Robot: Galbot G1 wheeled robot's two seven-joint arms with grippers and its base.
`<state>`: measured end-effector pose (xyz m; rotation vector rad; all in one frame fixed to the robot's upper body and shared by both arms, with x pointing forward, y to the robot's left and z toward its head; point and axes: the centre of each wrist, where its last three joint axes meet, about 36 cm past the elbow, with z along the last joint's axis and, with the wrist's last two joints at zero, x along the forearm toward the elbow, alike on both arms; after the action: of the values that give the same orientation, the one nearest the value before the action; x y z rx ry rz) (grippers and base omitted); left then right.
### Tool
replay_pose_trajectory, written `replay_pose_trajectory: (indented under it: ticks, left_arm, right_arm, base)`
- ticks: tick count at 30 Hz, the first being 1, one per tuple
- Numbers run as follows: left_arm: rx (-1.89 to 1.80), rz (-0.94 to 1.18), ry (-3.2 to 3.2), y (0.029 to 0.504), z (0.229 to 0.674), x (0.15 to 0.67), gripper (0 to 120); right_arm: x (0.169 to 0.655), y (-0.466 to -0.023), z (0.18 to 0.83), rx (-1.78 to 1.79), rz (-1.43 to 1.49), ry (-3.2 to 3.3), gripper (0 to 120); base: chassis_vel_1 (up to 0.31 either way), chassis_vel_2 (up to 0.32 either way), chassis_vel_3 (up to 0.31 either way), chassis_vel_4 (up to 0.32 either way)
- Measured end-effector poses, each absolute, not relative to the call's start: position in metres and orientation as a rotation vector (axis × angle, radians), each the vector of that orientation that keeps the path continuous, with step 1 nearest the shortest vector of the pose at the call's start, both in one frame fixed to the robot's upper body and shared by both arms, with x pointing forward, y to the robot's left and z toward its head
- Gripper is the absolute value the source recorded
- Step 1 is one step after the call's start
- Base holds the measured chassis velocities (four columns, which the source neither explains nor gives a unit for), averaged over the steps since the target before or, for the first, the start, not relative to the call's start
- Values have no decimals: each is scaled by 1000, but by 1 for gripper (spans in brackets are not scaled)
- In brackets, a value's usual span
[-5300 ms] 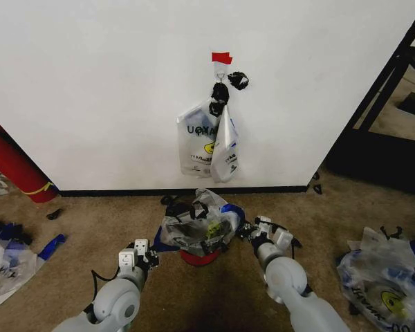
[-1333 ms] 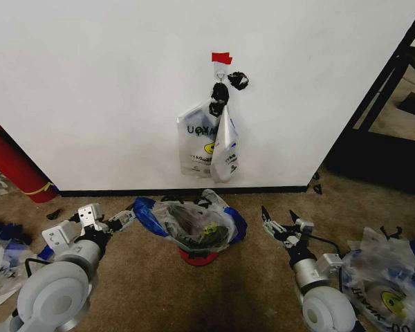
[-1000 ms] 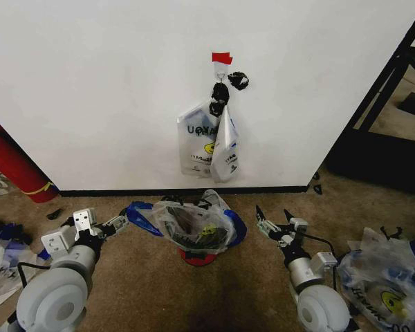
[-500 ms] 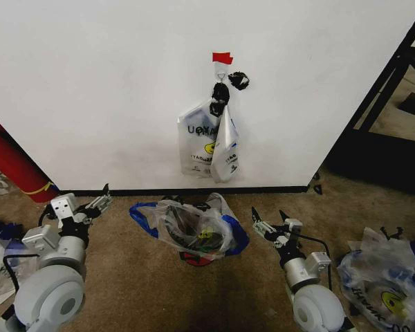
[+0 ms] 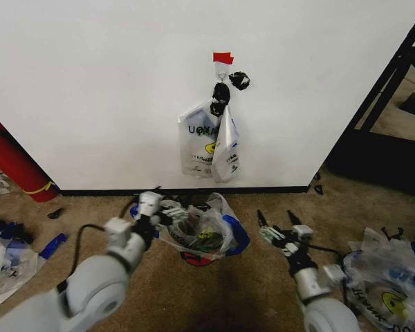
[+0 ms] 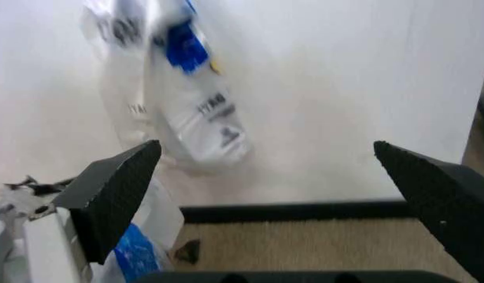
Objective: Pick up the garbage bag from the wall and place it over the trash bin.
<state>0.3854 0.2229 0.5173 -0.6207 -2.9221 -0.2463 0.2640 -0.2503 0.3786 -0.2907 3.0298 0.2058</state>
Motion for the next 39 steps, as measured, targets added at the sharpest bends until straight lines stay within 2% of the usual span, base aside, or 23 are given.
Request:
replay_pose_trajectory:
  ticks: [6,11,21,30,35,39]
  left_arm:
    - [-631,-427,-2799,233,529,427,100]
    - [-804,-558,-2635,212,529,466,100]
    - [-871,-632,-2491,201,527,517,100]
    - [-794,-554,-2415,201,504,552,96]
    - [-784,-564,-2367,205,496,563,82]
    - [-784,-565,-2338,209,489,566,66]
  right_arm:
    - [234,-260,375,-280,187,3006,100]
    - [222,-262,378,-237,204,2979,100]
    - [224,-260,392,-247,209,2945,100]
    - [227,-264,403,-301,188,2889,100]
    - [227,-267,405,-300,175,2884,100]
    - [228,-269,405,-295,176,2883,100]
  base:
    - [0,0,0,0]
    - [0,0,0,0]
    - [0,0,0,0]
    - [0,0,0,0]
    - [0,0,0,0]
    - [0,0,0,0]
